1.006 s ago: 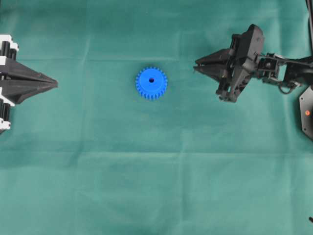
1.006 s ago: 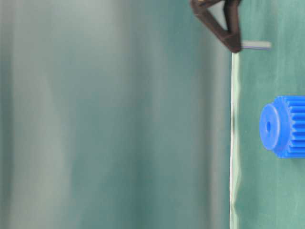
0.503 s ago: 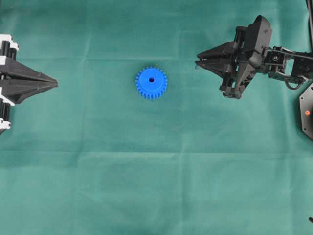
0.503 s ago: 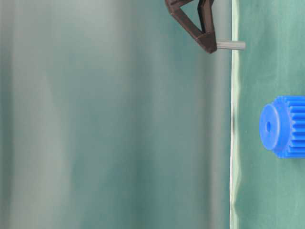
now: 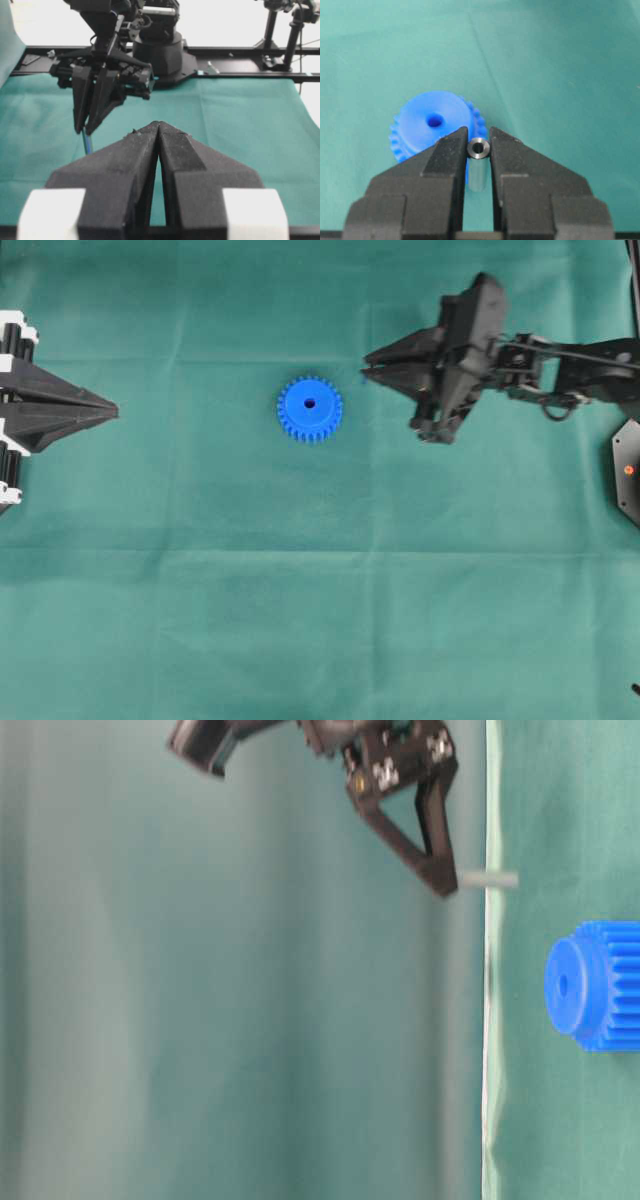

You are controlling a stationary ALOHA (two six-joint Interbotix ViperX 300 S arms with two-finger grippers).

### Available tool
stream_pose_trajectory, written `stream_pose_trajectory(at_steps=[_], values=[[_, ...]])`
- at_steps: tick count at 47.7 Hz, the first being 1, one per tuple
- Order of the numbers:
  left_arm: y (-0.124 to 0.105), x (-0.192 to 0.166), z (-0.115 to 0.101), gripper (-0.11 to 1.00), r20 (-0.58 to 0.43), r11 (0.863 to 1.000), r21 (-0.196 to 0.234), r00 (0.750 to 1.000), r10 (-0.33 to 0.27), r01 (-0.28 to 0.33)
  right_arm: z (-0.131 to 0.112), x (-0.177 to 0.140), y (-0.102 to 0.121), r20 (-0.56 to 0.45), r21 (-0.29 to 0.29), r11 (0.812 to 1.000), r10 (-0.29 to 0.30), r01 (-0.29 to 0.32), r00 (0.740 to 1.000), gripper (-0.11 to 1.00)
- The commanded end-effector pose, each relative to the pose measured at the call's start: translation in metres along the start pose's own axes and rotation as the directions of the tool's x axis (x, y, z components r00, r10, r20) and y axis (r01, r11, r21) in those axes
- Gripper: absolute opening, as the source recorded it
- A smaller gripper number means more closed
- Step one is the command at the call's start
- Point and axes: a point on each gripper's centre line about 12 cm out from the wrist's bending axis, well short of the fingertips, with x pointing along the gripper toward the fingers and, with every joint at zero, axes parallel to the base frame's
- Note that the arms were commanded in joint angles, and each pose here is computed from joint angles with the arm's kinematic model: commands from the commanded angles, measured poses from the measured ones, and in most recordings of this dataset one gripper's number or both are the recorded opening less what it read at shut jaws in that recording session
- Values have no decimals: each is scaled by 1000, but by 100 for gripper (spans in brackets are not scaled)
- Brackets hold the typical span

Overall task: Insert the shaft placed at a random location into the center hole of the medium gear at another random location.
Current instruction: 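Lift the shaft and carry it left over the blue gear, then align the shaft over the gear's center hole and lower it in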

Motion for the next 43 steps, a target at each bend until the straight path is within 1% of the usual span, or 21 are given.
stream_pose_trajectory(at_steps=[1, 8, 18, 27, 43], values=[[0, 3, 8, 0, 20, 1000, 0, 1000, 0, 0, 20, 13, 7, 32, -18, 1000, 17, -17, 999, 13], [0, 2, 8, 0, 21, 1000, -2, 1000, 0, 0, 31, 31, 16, 31, -25, 999, 38, -37, 999, 13], [0, 3, 8, 0, 20, 1000, -5, 1000, 0, 0, 41, 48, 21, 33, -29, 999, 46, -45, 998, 13], [0, 3, 7, 0, 15, 1000, -3, 1000, -1, 1, 43, 53, 22, 34, -30, 998, 49, -48, 998, 13], [0, 3, 7, 0, 14, 1000, -5, 1000, 0, 0, 42, 52, 23, 33, -20, 999, 49, -49, 998, 13]])
